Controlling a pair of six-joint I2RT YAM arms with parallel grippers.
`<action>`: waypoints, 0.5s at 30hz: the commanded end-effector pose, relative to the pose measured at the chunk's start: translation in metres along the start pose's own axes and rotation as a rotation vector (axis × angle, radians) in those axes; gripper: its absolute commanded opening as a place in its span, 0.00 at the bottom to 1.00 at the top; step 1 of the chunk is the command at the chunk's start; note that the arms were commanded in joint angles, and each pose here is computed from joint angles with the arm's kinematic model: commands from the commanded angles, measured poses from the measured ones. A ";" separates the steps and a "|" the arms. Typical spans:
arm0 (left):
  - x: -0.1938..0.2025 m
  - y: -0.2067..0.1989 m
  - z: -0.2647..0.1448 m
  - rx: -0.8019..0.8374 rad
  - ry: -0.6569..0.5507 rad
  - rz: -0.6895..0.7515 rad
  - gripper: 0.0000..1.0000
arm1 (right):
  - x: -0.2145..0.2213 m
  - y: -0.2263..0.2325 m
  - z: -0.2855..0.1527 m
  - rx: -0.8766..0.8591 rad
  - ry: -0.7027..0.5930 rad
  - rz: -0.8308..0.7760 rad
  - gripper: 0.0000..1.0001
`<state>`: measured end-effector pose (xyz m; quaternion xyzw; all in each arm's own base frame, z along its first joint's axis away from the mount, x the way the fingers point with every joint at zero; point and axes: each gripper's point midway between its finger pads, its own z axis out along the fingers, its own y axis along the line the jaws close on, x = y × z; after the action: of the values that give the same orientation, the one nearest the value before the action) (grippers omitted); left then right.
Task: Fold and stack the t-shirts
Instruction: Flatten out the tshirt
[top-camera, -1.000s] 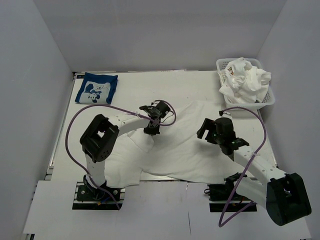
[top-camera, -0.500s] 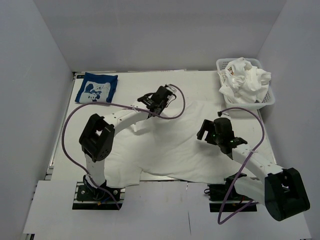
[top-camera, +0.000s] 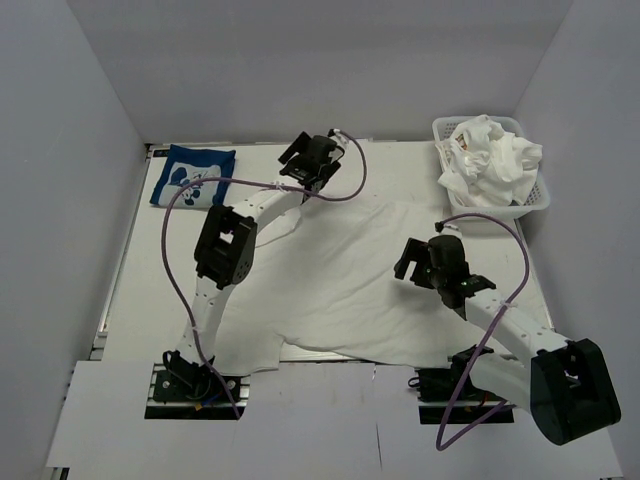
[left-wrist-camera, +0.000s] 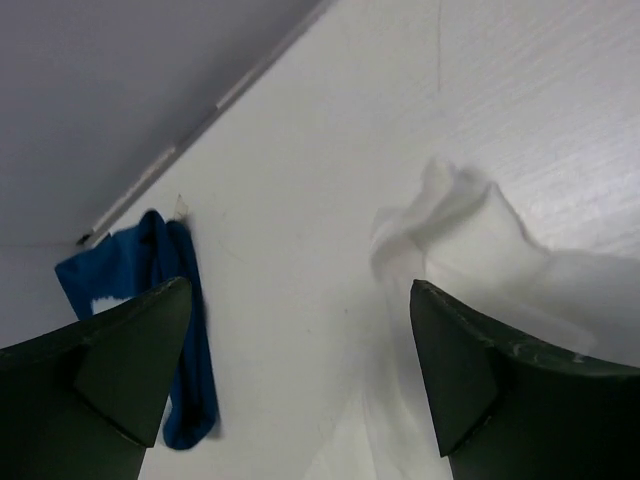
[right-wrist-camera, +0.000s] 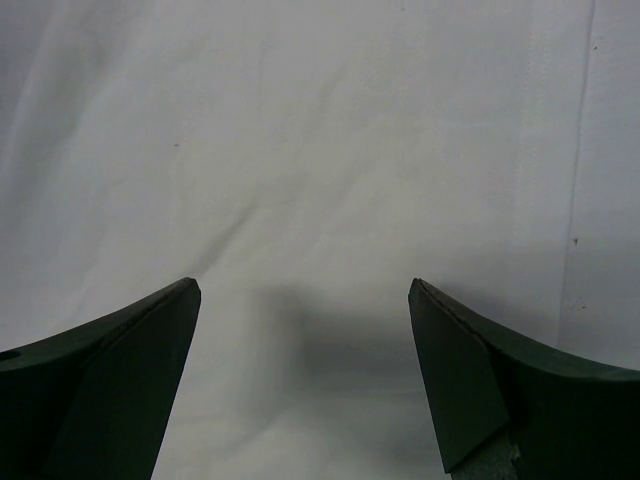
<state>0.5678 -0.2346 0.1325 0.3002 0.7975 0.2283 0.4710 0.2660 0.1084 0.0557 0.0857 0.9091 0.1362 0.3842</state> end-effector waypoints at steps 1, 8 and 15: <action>0.013 0.001 -0.048 0.033 0.040 -0.081 1.00 | -0.009 0.008 -0.002 -0.046 -0.041 -0.001 0.90; 0.083 -0.036 -0.084 0.162 0.106 -0.049 1.00 | 0.002 0.007 0.002 -0.049 0.002 -0.006 0.90; 0.091 -0.049 -0.056 0.154 0.159 -0.065 1.00 | 0.000 0.010 0.009 -0.058 0.004 -0.009 0.90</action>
<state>0.4553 -0.2026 0.0600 0.3144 0.8545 0.1895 0.3675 0.2634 0.1153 0.0456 0.0759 0.9143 0.1495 0.3687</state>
